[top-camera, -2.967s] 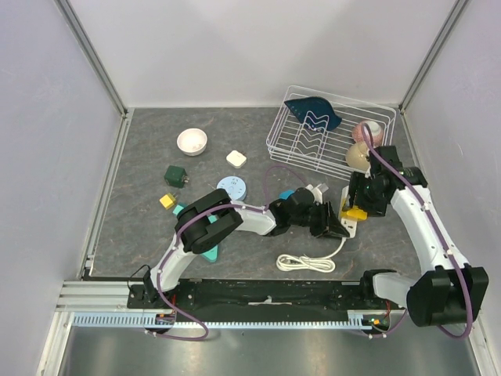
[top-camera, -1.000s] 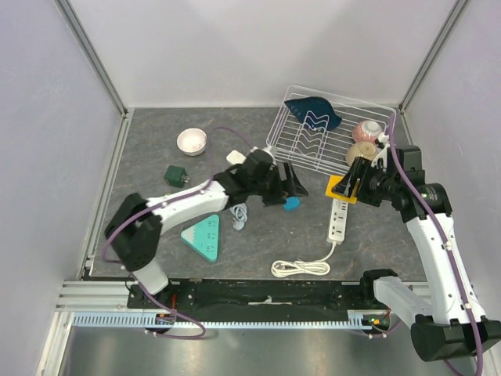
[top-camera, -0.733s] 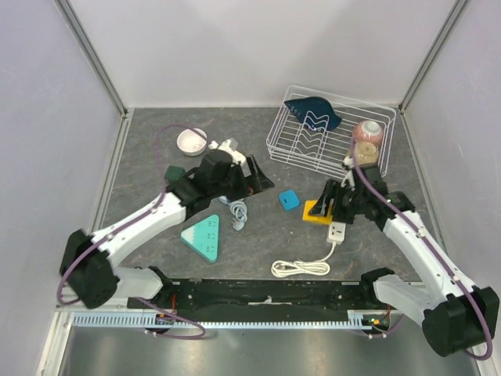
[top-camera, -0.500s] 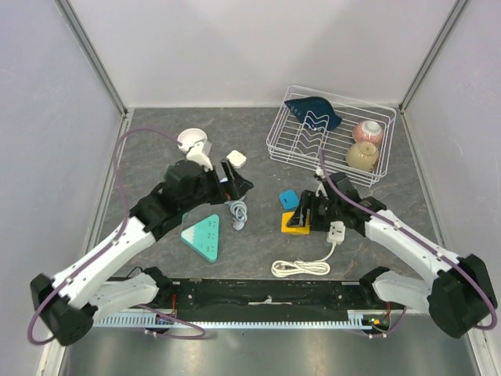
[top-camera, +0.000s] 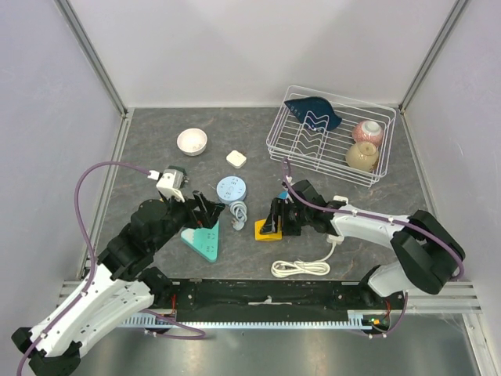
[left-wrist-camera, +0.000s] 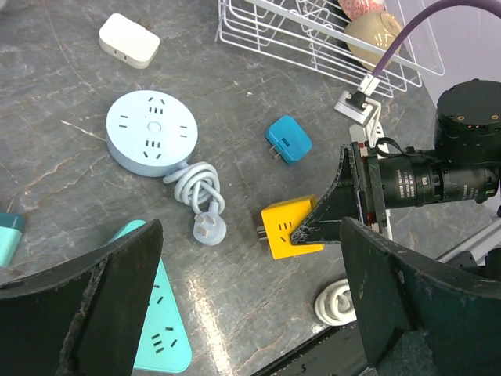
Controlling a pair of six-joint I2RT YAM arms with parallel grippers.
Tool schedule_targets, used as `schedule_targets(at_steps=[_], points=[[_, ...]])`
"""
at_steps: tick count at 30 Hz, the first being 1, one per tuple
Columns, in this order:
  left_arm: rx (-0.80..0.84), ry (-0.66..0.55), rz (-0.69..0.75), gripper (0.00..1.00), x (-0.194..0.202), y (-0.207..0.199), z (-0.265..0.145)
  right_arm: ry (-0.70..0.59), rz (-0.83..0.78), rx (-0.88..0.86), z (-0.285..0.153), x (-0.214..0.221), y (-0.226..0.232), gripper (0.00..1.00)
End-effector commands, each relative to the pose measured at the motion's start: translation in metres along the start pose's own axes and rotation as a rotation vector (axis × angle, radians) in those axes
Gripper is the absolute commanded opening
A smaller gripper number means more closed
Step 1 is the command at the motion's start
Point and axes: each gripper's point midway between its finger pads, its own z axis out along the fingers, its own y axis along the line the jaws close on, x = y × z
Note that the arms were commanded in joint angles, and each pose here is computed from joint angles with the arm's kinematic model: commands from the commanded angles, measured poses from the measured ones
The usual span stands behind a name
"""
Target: Pull the plug off the socket
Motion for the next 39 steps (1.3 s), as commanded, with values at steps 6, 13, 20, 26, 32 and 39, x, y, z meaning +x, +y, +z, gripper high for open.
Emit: schedule_targets(at_steps=[6,13,20,26,32,39], points=[[-0.007,-0.055,0.087,1.0,-0.014,0.004,-0.006,-0.064,-0.035,0.02,0.005,-0.017,0.004,0.71],[0.007,-0.065,0.096,1.0,-0.016,0.002,-0.011,-0.192,-0.116,0.198,-0.042,-0.051,0.001,0.98],[0.034,-0.072,0.098,1.0,-0.015,0.0,-0.02,-0.341,-0.162,0.419,-0.131,-0.067,-0.016,0.98],[0.154,-0.064,0.072,0.99,-0.021,-0.024,-0.035,-0.417,-0.163,0.472,-0.195,-0.063,-0.016,0.98],[0.282,-0.042,0.048,0.99,-0.024,-0.05,-0.048,-0.628,-0.112,0.361,-0.236,-0.064,-0.013,0.98],[0.321,-0.053,0.037,0.99,-0.031,-0.059,-0.058,-0.733,-0.061,0.238,-0.263,-0.057,-0.004,0.98]])
